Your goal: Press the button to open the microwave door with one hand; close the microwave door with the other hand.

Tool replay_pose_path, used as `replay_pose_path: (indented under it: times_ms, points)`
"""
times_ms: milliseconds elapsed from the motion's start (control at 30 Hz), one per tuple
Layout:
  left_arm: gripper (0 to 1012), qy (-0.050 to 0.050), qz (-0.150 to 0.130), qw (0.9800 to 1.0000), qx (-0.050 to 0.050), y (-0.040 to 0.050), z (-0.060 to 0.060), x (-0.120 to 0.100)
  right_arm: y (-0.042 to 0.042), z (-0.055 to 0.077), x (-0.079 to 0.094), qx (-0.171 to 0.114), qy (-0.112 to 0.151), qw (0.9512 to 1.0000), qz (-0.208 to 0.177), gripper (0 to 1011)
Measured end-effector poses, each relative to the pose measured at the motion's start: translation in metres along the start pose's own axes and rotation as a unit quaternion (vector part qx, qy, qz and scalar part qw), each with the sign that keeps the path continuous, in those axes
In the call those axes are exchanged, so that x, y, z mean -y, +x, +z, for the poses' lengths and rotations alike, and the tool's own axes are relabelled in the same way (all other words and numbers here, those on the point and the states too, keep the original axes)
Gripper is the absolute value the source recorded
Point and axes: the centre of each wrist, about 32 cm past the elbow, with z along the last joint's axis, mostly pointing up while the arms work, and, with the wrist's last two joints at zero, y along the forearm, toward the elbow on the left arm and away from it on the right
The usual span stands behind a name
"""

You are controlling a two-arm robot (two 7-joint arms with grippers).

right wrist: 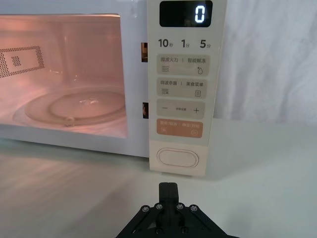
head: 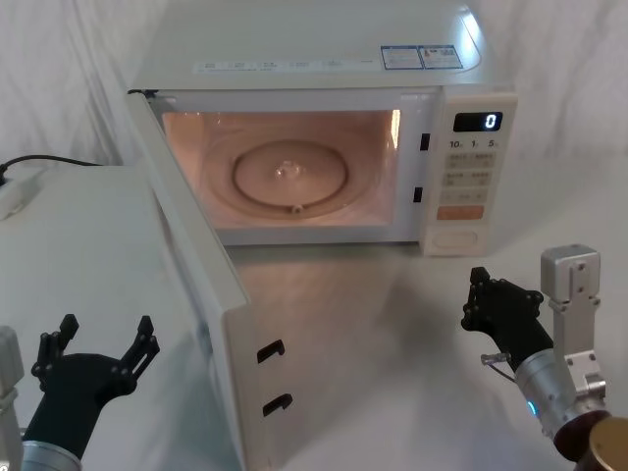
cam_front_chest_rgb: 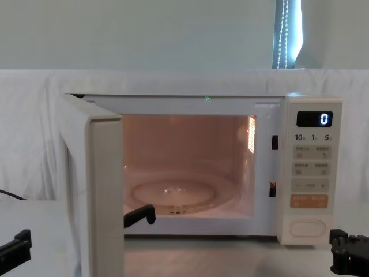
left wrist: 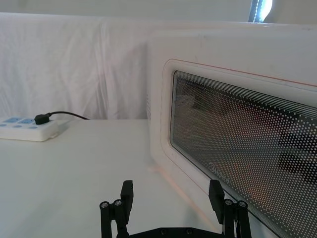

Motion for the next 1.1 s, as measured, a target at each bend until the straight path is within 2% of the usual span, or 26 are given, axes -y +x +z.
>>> replay_pose_path:
  times_ms: [1100]
  points:
    - [1000,0.000,0.000,1.0000,0.000,0.0000,0.0000,0.0000,0.0002,0.0007,-0.0002,0.000,0.002,1.0000,0.001,0]
